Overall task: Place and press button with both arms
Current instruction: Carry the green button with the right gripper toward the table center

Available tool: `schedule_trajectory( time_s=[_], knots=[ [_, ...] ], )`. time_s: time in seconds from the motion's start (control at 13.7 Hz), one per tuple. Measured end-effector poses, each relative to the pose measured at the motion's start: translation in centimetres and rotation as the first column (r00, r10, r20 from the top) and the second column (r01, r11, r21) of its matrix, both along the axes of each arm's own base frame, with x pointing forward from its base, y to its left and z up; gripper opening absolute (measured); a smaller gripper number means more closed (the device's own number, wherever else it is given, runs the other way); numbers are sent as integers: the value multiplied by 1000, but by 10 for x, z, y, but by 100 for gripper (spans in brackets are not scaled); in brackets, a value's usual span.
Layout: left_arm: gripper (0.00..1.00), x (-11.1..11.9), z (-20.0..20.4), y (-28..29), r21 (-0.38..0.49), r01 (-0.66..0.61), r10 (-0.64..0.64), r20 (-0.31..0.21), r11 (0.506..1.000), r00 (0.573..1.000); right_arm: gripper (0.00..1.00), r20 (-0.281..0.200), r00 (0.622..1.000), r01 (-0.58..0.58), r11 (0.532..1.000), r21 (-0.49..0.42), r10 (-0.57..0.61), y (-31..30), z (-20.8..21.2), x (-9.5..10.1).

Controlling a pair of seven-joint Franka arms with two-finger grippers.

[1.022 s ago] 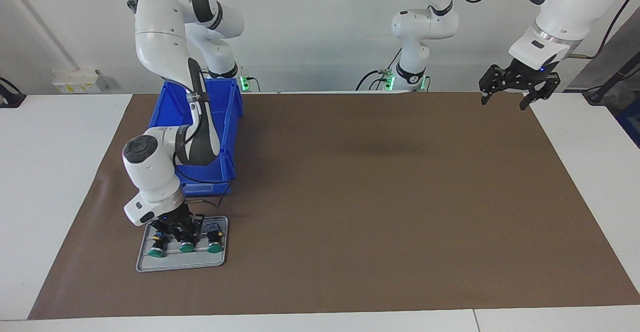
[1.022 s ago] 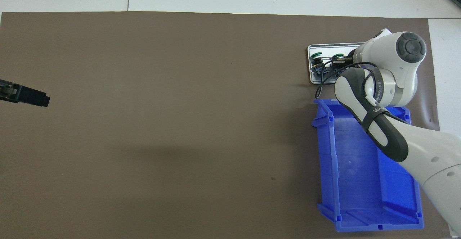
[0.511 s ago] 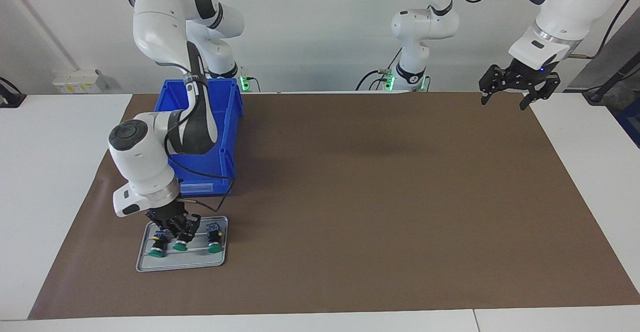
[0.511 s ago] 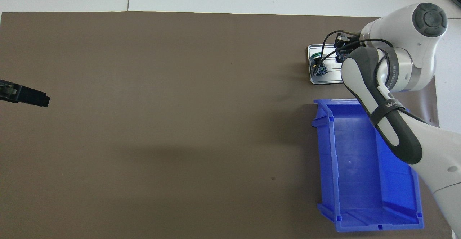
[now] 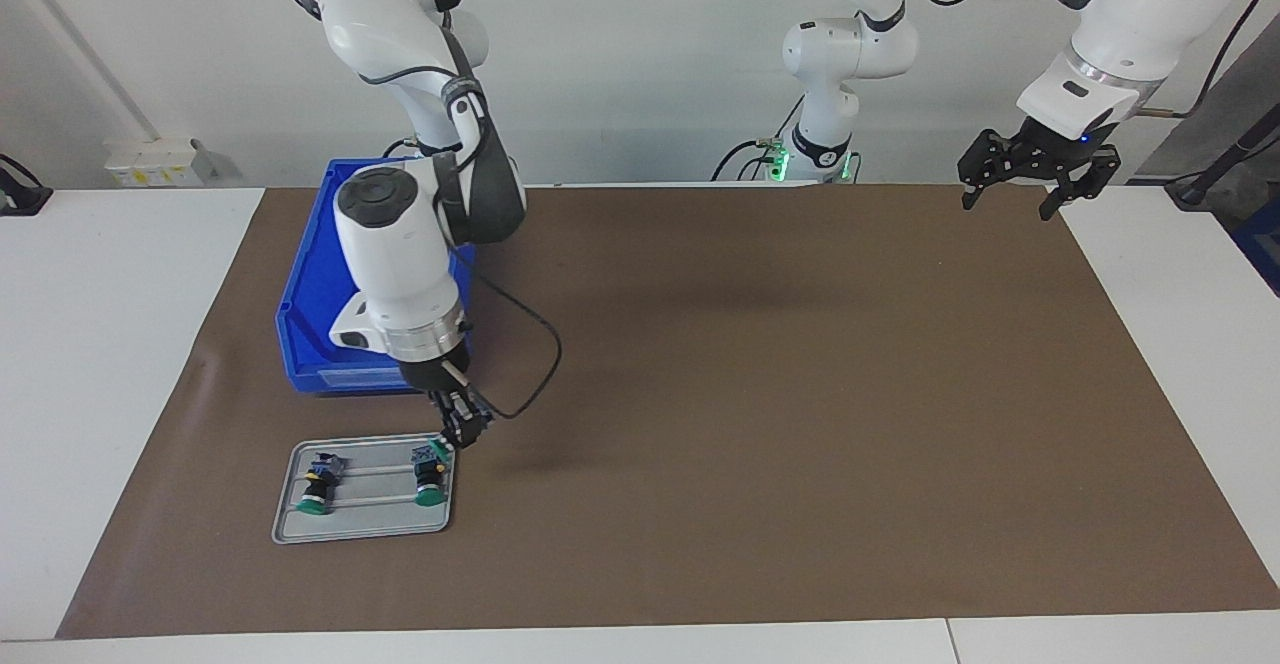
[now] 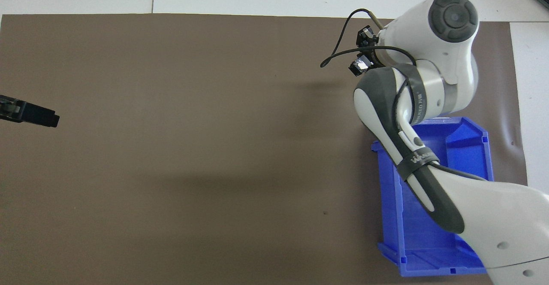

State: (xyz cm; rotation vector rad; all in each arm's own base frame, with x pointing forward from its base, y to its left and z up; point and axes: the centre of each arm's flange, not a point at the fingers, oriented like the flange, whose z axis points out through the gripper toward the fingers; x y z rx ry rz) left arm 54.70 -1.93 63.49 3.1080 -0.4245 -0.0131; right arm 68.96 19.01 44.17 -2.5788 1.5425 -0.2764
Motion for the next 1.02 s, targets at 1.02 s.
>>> schedule_trajectory(
  time_s=[1.02],
  knots=[
    [100, 0, 0, 0, 0, 0, 0, 0, 1000, 1000, 41, -14, 851, 525, 851, -32, -525, 295, -121, -171]
  ],
)
